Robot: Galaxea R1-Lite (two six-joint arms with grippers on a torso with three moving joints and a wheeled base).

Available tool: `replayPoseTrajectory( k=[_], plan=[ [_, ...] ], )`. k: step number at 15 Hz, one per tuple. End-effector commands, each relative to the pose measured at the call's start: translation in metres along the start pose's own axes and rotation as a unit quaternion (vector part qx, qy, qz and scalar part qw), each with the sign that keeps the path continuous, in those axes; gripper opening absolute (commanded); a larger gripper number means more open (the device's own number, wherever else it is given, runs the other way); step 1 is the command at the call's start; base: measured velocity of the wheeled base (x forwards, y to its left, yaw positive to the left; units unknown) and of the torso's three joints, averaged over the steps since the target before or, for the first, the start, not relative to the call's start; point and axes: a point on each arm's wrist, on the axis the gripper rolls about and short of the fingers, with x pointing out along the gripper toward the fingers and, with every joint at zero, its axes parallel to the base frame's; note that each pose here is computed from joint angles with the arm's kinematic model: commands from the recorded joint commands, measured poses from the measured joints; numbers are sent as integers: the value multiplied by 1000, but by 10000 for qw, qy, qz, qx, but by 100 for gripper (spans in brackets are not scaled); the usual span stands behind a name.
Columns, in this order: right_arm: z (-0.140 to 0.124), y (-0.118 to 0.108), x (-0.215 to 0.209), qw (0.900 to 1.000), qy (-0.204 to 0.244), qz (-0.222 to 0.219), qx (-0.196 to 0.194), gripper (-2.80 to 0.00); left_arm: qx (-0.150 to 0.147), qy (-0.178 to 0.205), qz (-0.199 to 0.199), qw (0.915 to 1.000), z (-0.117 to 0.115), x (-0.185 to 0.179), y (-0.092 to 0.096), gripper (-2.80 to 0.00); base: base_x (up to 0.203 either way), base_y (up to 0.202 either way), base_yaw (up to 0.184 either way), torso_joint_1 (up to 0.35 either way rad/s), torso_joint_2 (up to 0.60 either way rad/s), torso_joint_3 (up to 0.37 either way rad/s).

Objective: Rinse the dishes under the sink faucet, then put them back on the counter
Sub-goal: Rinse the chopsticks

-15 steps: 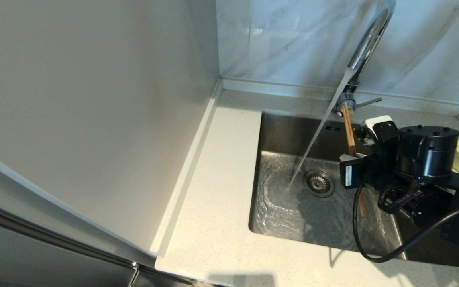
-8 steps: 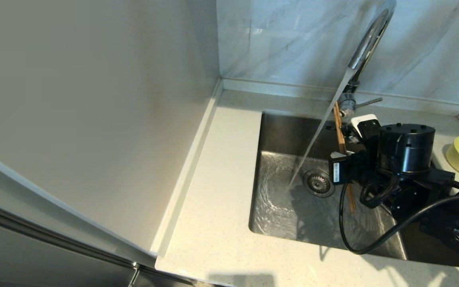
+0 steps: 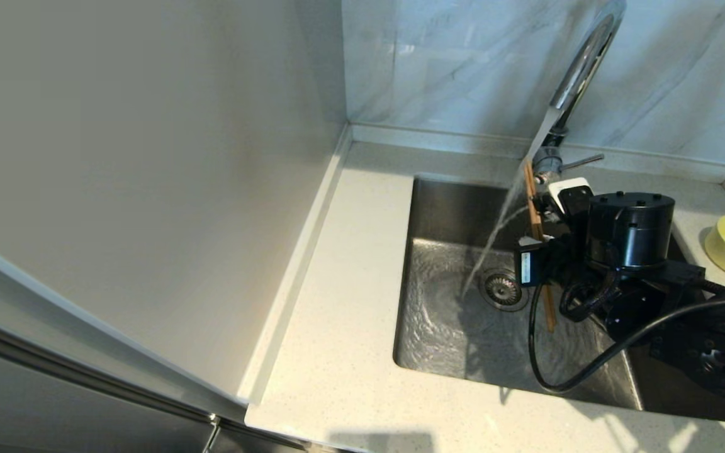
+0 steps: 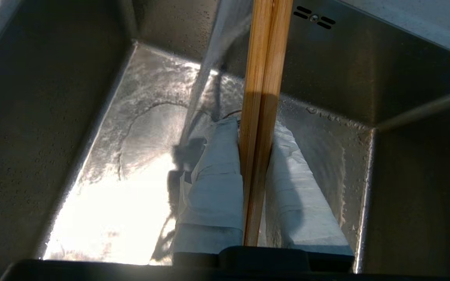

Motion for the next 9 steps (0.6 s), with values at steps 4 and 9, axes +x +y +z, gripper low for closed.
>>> replayPoseTrajectory(
  k=[4,9],
  plan=[
    [3,-1,0,10000,-51,-46,31,-280,0,2,1,10000,0,0,0,-280,0,0,0,0,0,0],
    [0,-2,-2,9998,-8,-195,20,-280,0,2,1,10000,0,0,0,-280,0,0,0,0,0,0]
  ],
)
